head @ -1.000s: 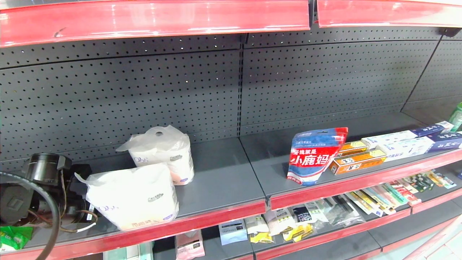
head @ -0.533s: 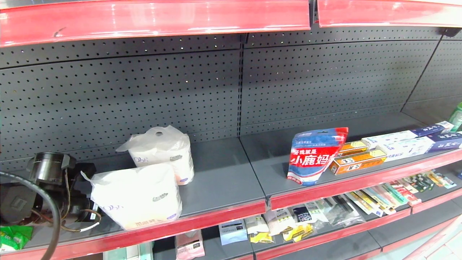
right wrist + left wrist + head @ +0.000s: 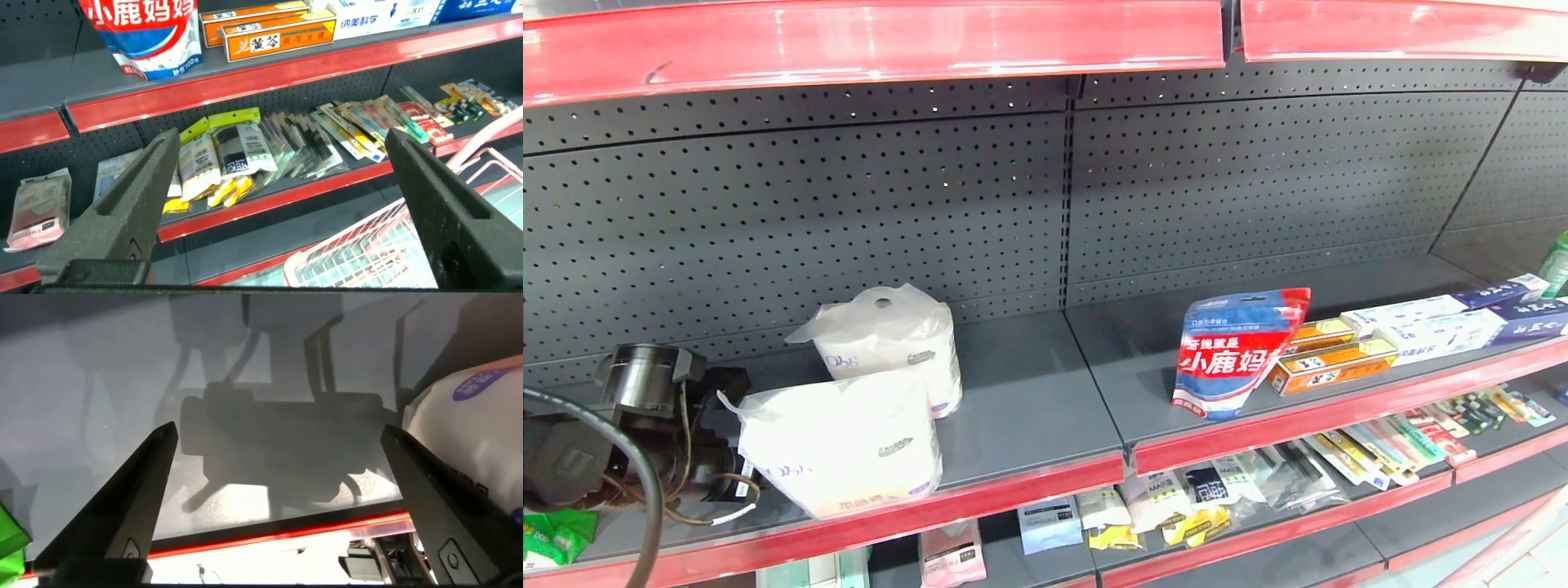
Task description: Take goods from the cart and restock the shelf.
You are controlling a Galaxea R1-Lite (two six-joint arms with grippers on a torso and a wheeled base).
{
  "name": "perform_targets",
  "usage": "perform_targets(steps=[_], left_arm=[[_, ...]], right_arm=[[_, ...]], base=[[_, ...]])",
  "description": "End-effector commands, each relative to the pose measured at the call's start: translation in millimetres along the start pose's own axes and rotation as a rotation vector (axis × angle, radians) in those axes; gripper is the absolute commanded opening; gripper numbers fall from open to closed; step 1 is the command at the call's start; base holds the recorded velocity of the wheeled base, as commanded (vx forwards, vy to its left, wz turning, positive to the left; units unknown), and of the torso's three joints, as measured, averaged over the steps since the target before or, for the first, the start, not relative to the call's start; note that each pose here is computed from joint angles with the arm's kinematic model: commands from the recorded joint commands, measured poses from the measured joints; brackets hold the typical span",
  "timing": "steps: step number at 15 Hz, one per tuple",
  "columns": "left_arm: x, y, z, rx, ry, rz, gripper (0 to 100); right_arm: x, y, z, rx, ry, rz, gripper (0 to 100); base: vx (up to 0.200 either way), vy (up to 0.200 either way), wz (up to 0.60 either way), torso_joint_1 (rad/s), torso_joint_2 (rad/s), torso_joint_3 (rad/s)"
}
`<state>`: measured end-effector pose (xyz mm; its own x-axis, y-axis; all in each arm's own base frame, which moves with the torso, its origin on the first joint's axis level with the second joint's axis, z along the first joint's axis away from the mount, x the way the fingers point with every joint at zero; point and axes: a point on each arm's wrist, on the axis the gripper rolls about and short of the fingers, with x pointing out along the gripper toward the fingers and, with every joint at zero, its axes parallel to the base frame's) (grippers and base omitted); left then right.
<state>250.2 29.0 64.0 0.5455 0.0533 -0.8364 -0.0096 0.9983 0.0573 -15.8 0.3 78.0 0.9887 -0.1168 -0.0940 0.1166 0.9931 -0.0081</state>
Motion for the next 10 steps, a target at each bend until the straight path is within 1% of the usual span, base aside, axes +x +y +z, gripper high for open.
perform_targets(steps=[1,4,10], left_arm=[[0.4,-3.0,0.7,0.001,-0.001,-0.007,100],[0.8,-6.8,1.5,0.014,-0.003,-0.015,100],[1.0,-8.7,2.8,0.021,-0.005,-0.021,100]], right_arm=[[0.1,0.0,0.1,0.0,0.001,0.001,100],[0.1,0.0,0.1,0.0,0.001,0.001,100],[0.1,0.0,-0.1,-0.001,0.002,0.001,100]], base=[[0.0,0.0,0.0,0.0,0.0,0.0],[0.0,0.0,0.0,0.0,0.0,0.0],[0.0,0.0,0.0,0.0,0.0,0.0]])
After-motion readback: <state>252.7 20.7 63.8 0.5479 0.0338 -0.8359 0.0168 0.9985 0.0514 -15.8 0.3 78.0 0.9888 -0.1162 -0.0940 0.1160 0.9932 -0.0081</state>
